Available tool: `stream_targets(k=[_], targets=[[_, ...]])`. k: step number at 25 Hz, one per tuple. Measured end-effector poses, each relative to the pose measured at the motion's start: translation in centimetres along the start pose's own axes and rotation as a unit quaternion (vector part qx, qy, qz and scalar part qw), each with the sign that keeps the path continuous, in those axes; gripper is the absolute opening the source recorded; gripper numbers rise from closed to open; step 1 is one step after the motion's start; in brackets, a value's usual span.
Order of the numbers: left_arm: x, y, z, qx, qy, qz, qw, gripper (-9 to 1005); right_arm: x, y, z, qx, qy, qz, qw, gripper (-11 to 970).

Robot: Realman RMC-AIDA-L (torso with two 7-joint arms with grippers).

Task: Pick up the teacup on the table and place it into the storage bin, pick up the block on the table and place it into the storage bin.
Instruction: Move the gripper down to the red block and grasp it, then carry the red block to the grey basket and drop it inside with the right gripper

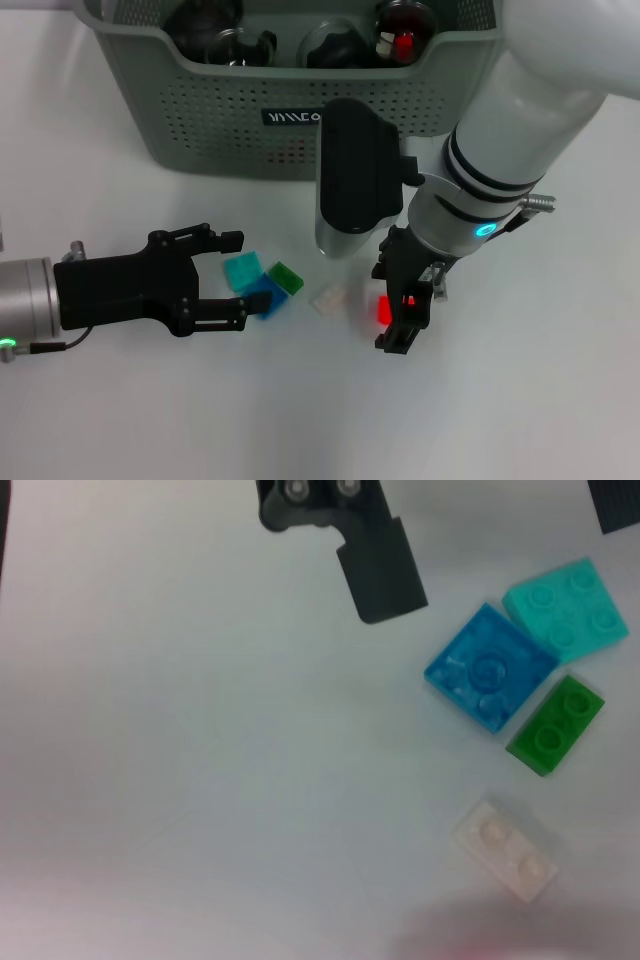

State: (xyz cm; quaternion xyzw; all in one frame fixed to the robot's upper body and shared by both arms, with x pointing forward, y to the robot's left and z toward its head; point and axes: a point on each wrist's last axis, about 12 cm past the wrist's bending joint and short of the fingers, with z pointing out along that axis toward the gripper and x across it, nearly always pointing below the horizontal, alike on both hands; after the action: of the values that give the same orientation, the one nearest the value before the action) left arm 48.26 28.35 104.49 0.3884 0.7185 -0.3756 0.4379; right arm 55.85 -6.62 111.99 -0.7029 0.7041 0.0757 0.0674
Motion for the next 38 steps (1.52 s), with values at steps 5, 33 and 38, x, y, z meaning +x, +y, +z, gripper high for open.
stream_targets(k=[5,33,38], targets=[[0.0,0.0,0.0,0.0,0.0,0.0,1.0,856,0.0,0.0,0.4,0.008,0.002,0.004,1.0,899],[0.0,0.1,-0.1,-0.004,0.001,0.0,1.0,856,-0.3,-0.7,-1.7,0.023,0.0,0.016,1.0,308],[0.0,0.1,-0.2,-0.003,0.001,0.0,1.0,856,-1.2,-1.8,-7.2,0.057,-0.048,0.02,0.997,309]])
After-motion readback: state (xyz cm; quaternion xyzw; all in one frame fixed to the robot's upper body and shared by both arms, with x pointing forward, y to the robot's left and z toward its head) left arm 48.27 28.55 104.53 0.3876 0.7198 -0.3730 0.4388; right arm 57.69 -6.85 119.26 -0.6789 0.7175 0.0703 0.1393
